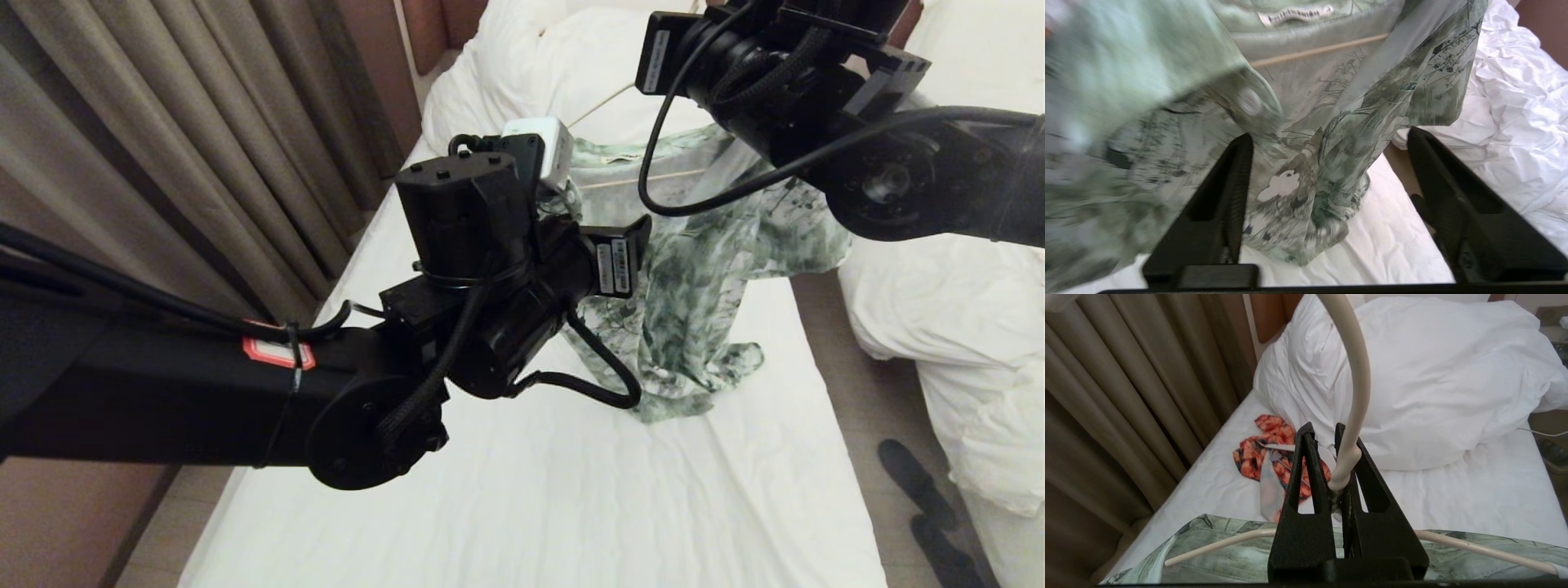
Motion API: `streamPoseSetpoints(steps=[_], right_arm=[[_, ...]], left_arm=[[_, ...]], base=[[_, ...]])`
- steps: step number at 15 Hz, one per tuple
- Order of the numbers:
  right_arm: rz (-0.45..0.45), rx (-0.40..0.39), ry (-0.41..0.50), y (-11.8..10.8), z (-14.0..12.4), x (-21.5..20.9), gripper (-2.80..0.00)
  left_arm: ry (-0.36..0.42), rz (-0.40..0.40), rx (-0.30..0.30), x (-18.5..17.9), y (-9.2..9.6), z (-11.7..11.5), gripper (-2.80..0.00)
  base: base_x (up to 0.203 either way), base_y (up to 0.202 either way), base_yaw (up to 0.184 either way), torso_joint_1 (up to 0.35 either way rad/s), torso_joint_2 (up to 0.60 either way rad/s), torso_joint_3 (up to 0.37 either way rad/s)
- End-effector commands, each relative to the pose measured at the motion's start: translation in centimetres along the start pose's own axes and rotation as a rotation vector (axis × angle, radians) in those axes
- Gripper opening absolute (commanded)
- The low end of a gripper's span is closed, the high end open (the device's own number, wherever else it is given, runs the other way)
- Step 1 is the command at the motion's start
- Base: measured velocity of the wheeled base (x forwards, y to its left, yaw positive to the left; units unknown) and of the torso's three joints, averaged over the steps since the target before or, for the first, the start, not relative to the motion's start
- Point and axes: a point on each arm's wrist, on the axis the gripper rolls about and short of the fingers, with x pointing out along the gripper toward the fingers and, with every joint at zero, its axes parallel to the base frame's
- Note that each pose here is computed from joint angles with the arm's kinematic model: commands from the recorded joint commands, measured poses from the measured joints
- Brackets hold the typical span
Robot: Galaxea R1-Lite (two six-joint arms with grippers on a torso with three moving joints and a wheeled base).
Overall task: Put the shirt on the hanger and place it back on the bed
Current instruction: Take the clothes hanger out of the clothes
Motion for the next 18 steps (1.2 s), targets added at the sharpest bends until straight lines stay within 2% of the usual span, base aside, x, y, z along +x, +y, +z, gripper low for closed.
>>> streamPoseSetpoints(steps=[1,5,9,11,12,18], right_arm=[[0.003,0.005,-0.003,0.4,0.0,-0.1,-2.8],[-0.001,0.011,-0.012,0.5,0.6,-0.5,-2.8],[0.026,0.005,0.03,1.1,0.1,-1.5,-2.8],[0.028,0.006,0.032,1.2,0.0,-1.5,-2.8],[0.029,0.006,0.032,1.2,0.0,-1.5,-2.8],[0.023,0.005,0.025,0.8,0.7,-1.9,-2.8]], left_arm=[[0.009,0.01,0.007,0.4,0.2,-0.6,0.0],[-0.012,0.062,0.015,1.5,1.9,-0.3,0.0],[-0.039,0.102,0.012,2.1,3.4,0.4,0.0],[-0.027,0.108,0.022,2.4,3.6,-0.1,0.0],[-0.024,0.108,0.028,2.5,3.6,-0.2,-2.8],[-0.065,0.137,0.023,2.8,4.8,0.3,-2.8]], base=[[0.0,0.0,0.0,0.0,0.0,0.0],[0.0,0.0,0.0,0.0,0.0,0.0],[0.0,0.0,0.0,0.0,0.0,0.0],[0.0,0.0,0.0,0.0,0.0,0.0],[0.0,0.0,0.0,0.0,0.0,0.0],[0.0,0.0,0.0,0.0,0.0,0.0]])
